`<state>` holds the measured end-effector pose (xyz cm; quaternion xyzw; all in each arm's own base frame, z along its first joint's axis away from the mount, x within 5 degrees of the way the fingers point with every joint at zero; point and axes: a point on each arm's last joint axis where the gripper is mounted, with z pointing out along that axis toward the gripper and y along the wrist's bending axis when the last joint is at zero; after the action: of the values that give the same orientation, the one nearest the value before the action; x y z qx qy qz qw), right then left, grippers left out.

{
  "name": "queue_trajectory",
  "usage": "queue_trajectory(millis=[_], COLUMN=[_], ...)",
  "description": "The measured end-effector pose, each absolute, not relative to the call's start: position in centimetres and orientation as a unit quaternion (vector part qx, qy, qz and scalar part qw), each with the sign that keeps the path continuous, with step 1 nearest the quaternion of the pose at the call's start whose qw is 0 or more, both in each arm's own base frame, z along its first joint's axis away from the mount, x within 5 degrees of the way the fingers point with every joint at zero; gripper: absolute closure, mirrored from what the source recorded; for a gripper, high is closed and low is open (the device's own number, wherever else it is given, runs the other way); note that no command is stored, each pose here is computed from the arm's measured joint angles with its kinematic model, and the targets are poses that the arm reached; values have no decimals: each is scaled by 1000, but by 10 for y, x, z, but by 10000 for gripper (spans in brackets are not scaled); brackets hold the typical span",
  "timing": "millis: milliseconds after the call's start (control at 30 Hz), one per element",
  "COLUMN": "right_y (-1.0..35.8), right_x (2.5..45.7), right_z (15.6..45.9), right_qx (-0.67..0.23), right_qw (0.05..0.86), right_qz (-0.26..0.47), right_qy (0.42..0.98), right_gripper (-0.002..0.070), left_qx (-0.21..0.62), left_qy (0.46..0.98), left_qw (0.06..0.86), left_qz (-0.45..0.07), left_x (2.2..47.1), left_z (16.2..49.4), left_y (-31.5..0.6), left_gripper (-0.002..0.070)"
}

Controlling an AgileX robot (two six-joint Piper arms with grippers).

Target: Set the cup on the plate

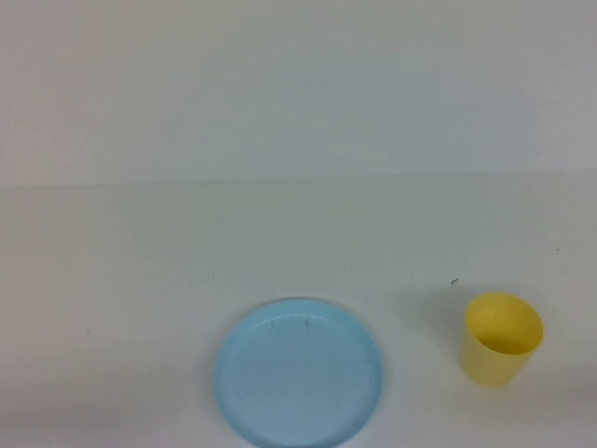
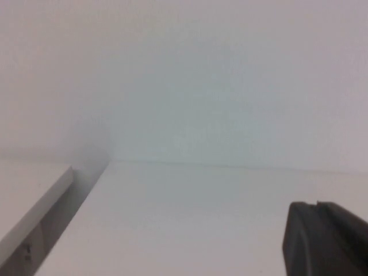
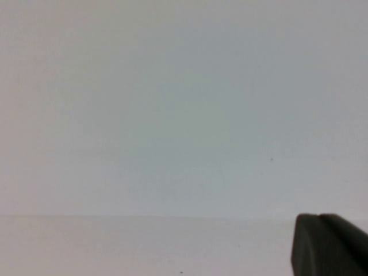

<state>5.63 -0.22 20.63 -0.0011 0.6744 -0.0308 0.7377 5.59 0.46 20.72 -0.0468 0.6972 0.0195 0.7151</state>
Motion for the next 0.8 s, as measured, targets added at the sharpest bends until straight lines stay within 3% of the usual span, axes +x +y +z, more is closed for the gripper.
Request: queue_trajectory(millis=[333, 667, 800], right_y=[-2, -2, -1], right_x=[56, 56, 53], right_z=[207, 210, 223], right_qx=[-1, 0, 40], right_qw=[741, 750, 796], right_qz=[-30, -28, 33], right_qy=[670, 661, 603], right_gripper=[676, 676, 676], left_qx=[-197, -198, -164], left_qy=[630, 617, 627], left_qw=[741, 753, 754], left_qz=[-122, -113, -105], left_x=[55, 54, 53], left_z=[217, 220, 225], left_y=[9, 10, 7], left_gripper=[669, 674, 674])
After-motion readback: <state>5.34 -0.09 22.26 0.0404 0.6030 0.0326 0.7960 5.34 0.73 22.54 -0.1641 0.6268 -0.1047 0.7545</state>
